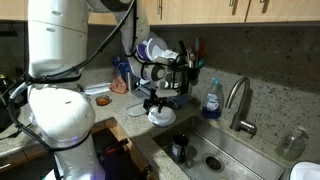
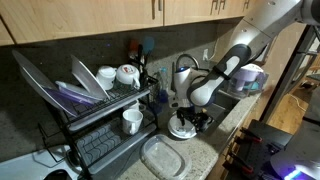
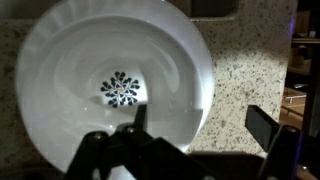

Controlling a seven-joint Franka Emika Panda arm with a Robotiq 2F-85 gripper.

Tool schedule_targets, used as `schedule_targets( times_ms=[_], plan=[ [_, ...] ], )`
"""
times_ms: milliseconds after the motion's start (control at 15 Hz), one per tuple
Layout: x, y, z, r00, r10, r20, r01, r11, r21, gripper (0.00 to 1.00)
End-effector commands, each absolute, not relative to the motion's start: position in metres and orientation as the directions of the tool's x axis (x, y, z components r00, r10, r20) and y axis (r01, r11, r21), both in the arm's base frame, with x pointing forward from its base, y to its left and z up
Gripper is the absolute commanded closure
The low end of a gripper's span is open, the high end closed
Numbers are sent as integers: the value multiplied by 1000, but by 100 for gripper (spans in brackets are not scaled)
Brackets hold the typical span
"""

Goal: Move one white bowl to the right then put the remaining bowl in the clear bowl,take it out and put the bowl on the right inside the clear bowl

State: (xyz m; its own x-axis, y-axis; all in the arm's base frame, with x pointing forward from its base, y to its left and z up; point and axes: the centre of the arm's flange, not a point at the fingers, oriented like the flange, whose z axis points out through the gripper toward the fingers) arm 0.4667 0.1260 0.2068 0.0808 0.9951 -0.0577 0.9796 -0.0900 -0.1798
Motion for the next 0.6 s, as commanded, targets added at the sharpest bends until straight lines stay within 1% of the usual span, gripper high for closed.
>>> schedule_targets(
  times_ms=[0, 533],
  plan=[
    [467, 127, 209, 93, 994, -53, 979, -101, -175, 0],
    [466, 128, 202, 130, 989, -63, 976, -139, -165, 0]
  ],
)
